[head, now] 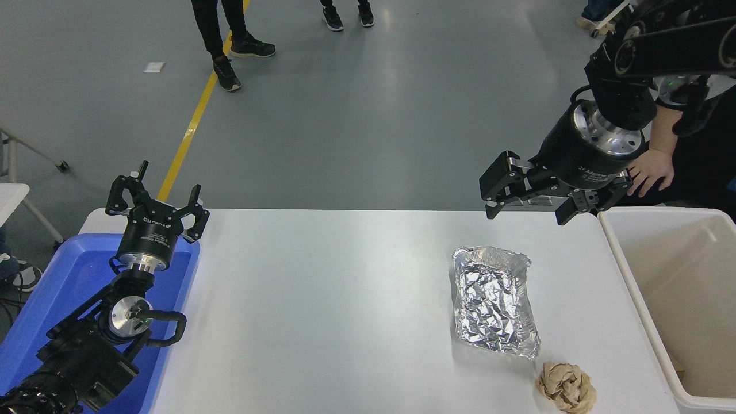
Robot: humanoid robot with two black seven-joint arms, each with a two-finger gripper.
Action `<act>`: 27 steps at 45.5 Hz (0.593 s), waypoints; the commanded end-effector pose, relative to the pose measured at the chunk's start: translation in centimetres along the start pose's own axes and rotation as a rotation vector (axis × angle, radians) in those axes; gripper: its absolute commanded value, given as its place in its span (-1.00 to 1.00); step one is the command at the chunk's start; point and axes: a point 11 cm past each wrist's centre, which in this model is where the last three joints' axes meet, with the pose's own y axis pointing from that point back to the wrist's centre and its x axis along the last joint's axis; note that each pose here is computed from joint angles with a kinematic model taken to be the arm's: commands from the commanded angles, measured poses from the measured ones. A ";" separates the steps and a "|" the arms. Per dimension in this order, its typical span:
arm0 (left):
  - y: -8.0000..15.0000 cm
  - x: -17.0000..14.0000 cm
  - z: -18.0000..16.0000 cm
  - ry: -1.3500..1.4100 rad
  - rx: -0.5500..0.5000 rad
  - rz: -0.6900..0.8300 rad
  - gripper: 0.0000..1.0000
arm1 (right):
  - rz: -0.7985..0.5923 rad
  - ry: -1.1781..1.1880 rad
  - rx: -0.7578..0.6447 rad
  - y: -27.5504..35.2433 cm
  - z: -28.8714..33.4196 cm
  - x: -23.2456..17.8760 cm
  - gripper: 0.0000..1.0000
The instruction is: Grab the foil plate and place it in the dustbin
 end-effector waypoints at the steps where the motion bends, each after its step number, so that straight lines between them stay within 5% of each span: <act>1: 0.0 0.0 0.1 -0.001 -0.002 0.000 0.96 | 0.001 0.000 0.002 0.1 0.0 0.0 1.00; 27: 0.0 0.0 0.0 0.002 -0.004 0.001 0.96 | 0.003 -0.002 0.008 0.1 0.0 0.0 1.00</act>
